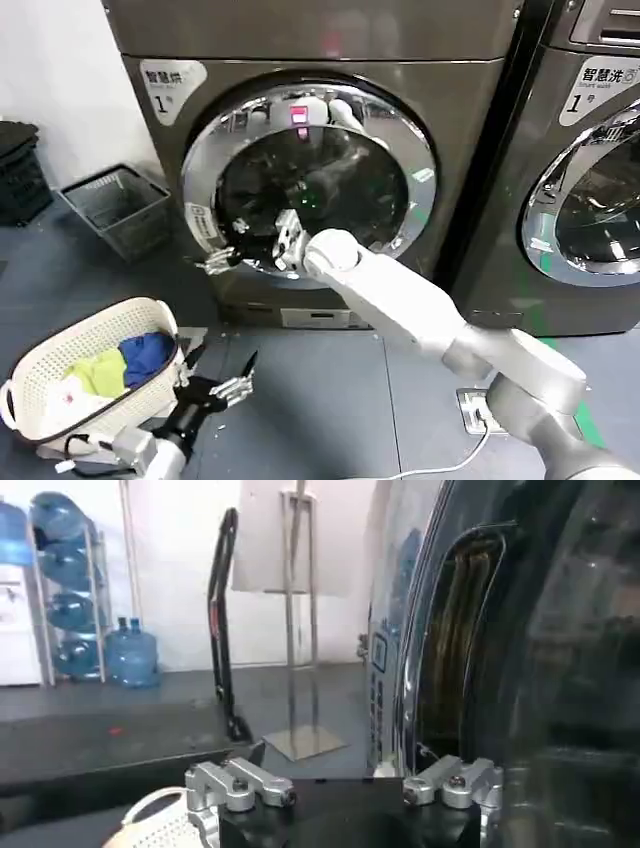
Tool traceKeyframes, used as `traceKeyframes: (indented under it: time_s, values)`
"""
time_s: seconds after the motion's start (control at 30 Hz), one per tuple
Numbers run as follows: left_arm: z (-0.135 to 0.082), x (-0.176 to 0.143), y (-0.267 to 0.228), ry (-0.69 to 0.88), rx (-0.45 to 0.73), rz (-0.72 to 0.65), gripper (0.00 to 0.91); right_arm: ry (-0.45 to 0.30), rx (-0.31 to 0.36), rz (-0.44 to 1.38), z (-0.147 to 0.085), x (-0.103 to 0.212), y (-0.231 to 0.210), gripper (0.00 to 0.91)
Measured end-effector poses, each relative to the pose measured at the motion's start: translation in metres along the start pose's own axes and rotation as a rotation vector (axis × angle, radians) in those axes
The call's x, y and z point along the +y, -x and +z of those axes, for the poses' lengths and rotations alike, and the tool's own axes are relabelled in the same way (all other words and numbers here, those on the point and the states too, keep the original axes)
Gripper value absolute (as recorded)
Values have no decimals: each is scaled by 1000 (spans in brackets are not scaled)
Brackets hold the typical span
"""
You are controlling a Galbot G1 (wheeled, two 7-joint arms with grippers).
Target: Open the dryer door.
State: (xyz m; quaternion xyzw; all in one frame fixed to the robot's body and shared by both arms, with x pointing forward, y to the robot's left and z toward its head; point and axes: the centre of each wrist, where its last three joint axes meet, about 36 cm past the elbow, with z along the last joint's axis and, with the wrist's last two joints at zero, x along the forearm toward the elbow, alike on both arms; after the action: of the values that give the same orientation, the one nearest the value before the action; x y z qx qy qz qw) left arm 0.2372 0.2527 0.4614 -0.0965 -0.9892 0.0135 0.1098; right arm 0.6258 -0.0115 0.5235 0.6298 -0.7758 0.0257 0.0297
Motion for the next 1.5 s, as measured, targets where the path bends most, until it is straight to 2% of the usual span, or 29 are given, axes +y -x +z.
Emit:
traceKeyframes:
  time_s: [0.47, 0.73, 0.93, 1.1, 1.33, 1.5]
  values:
    - [-11, 23, -27, 6, -11, -183, 907, 7, -5, -97, -3, 31, -36, 907]
    - [-23, 58, -27, -4, 10, -265, 907, 7, -4, -145, -5, 51, -56, 907]
    - [-37, 93, -16, 21, -53, -298, 907, 16, 4, -174, -6, 62, -74, 907]
    - [-47, 122, -8, 65, -155, -259, 907, 22, 10, -199, -7, 69, -89, 907]
    - [-55, 160, 9, 119, -281, -122, 907, 22, 29, -242, -8, 81, -107, 907]
    - [-61, 180, 26, 176, -298, -54, 907, 25, 40, -271, -6, 92, -118, 907]
